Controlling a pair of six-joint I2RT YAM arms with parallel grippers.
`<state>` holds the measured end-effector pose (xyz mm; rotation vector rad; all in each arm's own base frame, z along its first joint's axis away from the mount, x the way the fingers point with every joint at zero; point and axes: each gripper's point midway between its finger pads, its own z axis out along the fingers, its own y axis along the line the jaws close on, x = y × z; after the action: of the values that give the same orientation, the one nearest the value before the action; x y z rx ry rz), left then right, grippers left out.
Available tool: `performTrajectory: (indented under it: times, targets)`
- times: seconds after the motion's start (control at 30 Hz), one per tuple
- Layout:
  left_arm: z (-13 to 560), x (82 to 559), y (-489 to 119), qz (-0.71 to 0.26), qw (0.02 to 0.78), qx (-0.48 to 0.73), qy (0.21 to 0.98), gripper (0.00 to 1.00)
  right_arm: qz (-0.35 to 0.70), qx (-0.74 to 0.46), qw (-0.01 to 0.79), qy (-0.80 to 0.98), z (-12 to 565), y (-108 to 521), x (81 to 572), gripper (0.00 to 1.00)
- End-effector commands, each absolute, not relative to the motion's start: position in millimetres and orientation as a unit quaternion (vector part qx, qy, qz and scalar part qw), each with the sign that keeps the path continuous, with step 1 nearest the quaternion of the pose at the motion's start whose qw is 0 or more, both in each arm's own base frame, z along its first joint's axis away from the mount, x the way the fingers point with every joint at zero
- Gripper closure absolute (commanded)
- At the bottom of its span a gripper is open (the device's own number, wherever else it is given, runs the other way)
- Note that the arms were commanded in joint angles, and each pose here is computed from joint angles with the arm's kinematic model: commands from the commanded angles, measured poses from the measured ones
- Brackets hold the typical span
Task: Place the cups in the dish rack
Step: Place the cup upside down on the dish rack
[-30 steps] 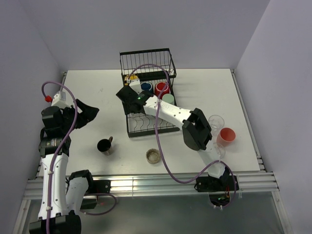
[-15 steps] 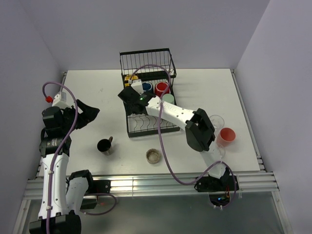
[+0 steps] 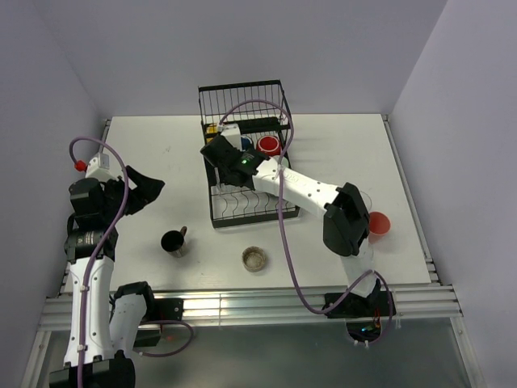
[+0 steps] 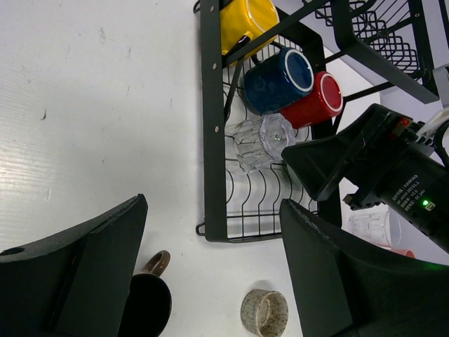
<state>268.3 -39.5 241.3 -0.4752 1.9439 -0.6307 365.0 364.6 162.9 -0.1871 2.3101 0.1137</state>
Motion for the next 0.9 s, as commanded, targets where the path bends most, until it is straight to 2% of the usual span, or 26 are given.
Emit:
performTrajectory:
  times: [0.0, 0.87]
  targets:
    - [247.5, 266.6, -36.0, -0.253, 0.515, -0.195, 0.796, 0.18, 0.075, -0.059, 0.424, 0.901, 193.0, 365.2, 360.6, 0.00]
    - [250.4, 268.1, -46.7, -0.285, 0.509, -0.196, 0.788, 0.20, 0.147, -0.059, 0.439, 0.884, 228.8, 351.9, 328.1, 0.00]
